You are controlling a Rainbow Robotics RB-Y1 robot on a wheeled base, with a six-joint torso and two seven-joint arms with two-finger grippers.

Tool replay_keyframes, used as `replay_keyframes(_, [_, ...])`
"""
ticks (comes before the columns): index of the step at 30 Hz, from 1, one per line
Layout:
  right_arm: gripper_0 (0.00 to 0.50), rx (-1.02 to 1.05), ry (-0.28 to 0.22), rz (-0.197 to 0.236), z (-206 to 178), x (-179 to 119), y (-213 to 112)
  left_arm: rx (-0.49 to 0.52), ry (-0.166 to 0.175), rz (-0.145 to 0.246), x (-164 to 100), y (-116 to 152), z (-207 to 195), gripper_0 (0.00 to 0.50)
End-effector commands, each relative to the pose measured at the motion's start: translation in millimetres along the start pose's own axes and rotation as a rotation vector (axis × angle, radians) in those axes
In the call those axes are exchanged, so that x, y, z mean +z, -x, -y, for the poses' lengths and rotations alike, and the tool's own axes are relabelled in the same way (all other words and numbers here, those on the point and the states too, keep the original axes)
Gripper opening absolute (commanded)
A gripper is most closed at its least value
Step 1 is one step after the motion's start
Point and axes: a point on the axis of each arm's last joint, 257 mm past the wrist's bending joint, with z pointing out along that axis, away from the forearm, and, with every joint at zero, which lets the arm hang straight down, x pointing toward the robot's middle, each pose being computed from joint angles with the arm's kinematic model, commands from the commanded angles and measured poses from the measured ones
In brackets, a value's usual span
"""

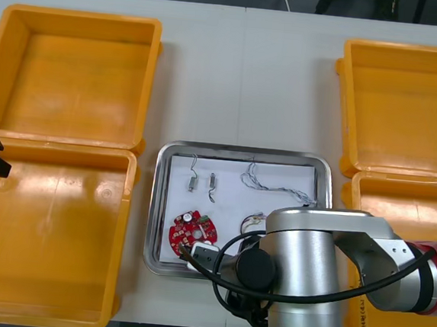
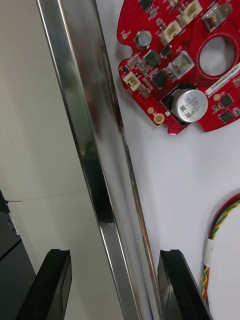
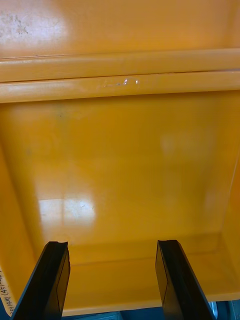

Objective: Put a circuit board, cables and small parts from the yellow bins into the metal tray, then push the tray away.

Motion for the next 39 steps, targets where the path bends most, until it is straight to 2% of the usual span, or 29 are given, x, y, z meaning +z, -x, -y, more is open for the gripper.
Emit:
replay_keyframes(1, [0.500, -0.098, -0.004, 0.012, -6.1, 2.8, 14.5, -0.009, 0.043, 0.020, -13.6, 0.5, -12.6, 0.500])
replay_keyframes(22, [0.500, -0.138, -0.048, 0.004, -10.1, 18.2, 17.2, -0.009, 0.043, 0.020, -13.6, 0.5, -12.6, 0.500])
replay_keyframes(28, [0.500, -0.149, -0.076, 0.009, -7.6, 21.1, 16.8, -0.009, 0.043, 0.020, -13.6, 0.5, -12.6, 0.500])
replay_keyframes(39, [0.500, -0.149, -0.084, 0.019, -7.6, 20.5, 21.3, -0.009, 0.043, 0.020, -13.6, 0.5, -12.6, 0.500])
